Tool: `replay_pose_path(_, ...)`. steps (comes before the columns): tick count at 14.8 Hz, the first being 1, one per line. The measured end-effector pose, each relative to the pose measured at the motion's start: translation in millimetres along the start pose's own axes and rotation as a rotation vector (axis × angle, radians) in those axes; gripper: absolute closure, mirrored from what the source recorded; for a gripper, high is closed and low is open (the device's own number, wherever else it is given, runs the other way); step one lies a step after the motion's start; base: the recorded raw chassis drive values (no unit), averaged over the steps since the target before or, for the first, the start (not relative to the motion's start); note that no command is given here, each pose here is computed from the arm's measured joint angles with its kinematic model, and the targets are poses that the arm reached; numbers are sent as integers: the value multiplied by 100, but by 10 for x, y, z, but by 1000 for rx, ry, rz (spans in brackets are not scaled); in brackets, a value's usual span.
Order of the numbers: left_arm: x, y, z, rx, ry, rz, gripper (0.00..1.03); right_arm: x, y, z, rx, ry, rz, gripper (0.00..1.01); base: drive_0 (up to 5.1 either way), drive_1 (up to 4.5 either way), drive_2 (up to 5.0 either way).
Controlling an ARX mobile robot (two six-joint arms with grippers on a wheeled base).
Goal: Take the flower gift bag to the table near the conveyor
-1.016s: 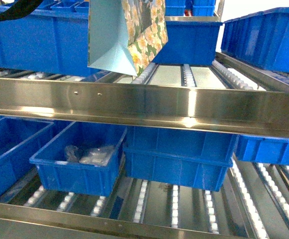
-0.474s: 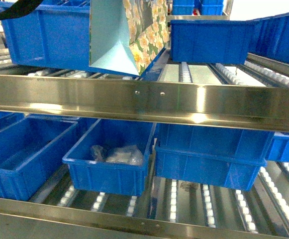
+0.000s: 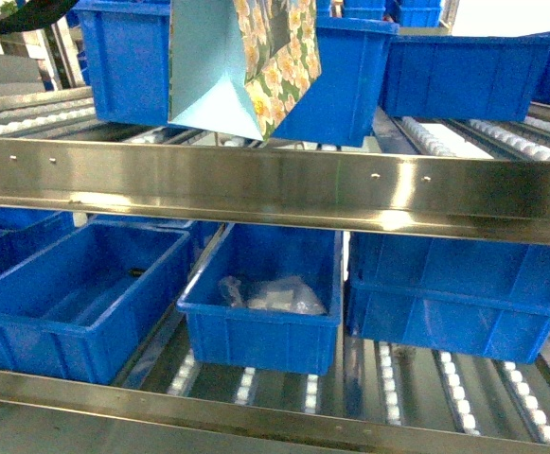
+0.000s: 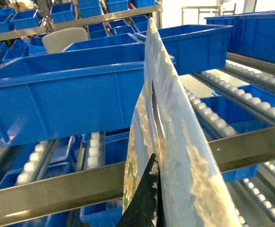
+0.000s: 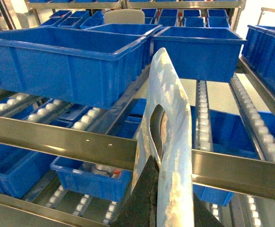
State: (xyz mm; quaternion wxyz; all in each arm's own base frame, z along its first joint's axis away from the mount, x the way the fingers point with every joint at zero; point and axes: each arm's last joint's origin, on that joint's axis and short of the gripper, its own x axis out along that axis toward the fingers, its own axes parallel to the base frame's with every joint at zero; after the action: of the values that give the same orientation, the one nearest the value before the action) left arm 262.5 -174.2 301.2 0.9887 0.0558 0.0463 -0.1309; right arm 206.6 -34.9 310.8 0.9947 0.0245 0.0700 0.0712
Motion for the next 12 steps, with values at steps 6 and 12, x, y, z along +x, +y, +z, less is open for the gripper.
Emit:
replay_pose_path(6, 0, -1, -1, 1, 1, -2, 101, 0, 0, -1, 0, 1, 0, 99, -493, 243, 243)
replay_pose_path(12, 0, -1, -3, 1, 2, -2, 101, -1, 0, -1, 0, 0, 0, 99, -492, 237, 237)
